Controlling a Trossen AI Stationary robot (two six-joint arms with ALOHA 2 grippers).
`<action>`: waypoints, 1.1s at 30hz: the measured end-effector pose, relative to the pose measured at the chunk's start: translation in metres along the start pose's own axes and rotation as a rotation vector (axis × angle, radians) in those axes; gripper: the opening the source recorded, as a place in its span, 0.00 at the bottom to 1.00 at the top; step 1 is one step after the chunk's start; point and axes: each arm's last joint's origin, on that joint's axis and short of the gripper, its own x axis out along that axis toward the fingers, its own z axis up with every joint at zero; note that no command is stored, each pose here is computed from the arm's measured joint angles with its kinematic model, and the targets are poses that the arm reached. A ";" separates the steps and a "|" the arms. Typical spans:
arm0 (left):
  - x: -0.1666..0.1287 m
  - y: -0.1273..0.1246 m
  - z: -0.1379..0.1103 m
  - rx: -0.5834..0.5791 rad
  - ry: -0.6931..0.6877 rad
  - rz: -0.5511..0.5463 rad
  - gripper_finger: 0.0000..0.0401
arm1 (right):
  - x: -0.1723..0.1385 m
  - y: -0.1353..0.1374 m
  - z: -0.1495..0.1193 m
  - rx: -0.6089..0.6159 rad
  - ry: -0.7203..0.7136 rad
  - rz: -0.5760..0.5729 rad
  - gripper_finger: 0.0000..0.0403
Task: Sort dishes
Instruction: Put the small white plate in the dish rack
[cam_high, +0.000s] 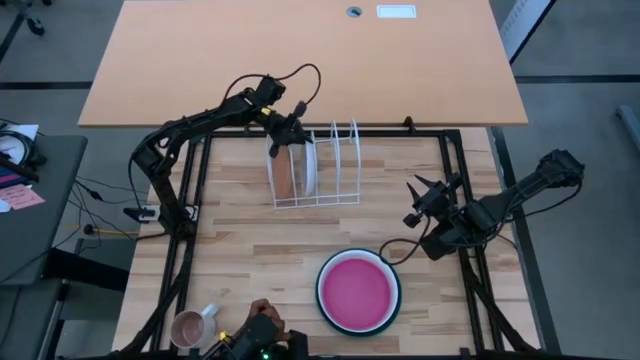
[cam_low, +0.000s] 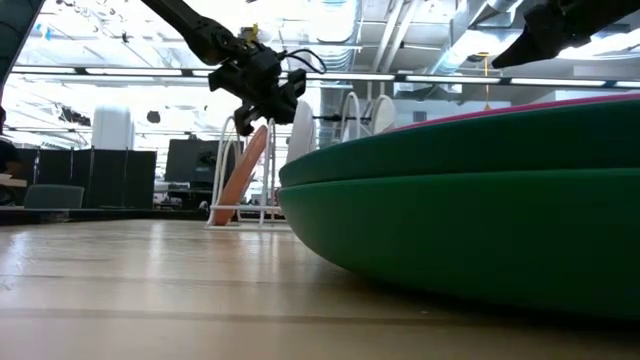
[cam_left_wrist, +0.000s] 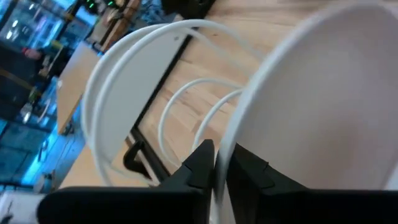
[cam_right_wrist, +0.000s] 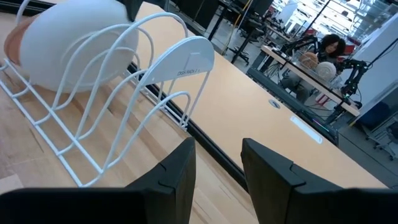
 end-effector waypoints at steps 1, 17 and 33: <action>0.000 0.001 0.000 -0.022 0.003 0.011 0.09 | 0.000 0.000 0.000 -0.001 0.001 0.000 0.34; -0.001 0.017 -0.001 -0.179 0.062 0.146 0.49 | 0.000 0.000 -0.001 -0.020 0.020 0.018 0.34; -0.004 0.018 0.006 -0.292 0.091 0.155 0.61 | 0.000 0.000 -0.001 -0.023 0.022 0.020 0.34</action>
